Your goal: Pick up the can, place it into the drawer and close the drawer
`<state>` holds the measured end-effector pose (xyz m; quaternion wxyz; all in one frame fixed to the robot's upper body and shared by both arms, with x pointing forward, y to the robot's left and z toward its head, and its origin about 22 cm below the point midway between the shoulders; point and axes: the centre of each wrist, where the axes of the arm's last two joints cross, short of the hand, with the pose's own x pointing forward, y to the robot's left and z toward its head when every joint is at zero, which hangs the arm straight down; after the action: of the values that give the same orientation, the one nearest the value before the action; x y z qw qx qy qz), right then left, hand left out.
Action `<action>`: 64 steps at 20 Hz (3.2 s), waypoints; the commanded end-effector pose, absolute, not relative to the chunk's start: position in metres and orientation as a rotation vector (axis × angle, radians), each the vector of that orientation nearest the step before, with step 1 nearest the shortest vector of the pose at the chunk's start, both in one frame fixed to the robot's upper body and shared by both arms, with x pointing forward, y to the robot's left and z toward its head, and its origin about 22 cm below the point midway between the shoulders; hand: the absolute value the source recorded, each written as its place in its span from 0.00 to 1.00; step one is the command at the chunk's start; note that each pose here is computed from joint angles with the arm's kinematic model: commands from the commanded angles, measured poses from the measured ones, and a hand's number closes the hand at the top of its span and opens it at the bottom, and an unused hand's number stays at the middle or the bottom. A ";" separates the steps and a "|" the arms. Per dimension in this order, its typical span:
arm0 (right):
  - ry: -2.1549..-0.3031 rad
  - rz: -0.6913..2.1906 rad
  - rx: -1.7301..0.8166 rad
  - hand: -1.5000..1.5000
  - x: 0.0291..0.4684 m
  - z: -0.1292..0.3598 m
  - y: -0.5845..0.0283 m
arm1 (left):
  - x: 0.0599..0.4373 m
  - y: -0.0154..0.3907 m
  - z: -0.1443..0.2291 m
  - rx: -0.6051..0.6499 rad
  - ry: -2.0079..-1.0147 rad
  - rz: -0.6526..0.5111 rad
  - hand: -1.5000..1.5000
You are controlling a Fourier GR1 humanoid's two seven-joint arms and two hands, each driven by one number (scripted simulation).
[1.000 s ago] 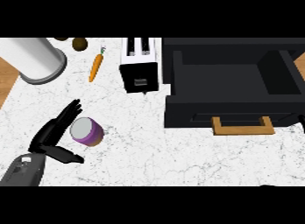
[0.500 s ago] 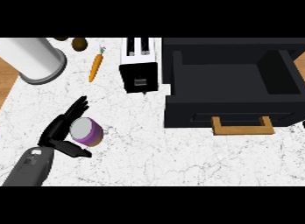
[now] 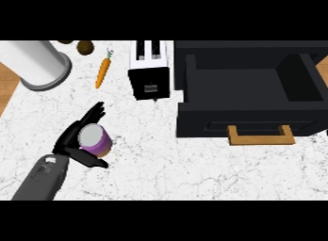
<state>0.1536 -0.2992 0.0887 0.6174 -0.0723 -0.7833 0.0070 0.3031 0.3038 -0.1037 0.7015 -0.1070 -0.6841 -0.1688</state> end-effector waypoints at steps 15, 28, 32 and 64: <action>-1.811 -0.021 -0.169 0.00 0.141 0.080 -0.297 | 0.318 0.287 -0.086 -0.423 -1.524 -0.377 1.00; -1.831 -0.011 -0.158 0.00 0.140 0.116 -0.289 | 0.316 0.270 -0.063 0.034 -1.682 0.126 1.00; -1.824 -0.039 -0.176 0.00 0.137 0.095 -0.308 | 0.312 0.241 -0.025 0.003 -1.686 0.101 1.00; -1.832 -0.030 -0.180 0.00 0.148 0.105 -0.305 | 0.389 0.036 0.201 -0.029 -1.819 -0.169 1.00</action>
<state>0.1443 -0.3091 0.0966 0.6044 -0.0789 -0.7927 -0.0140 0.3789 0.0517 0.1947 0.6119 -0.0223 -0.7874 -0.0709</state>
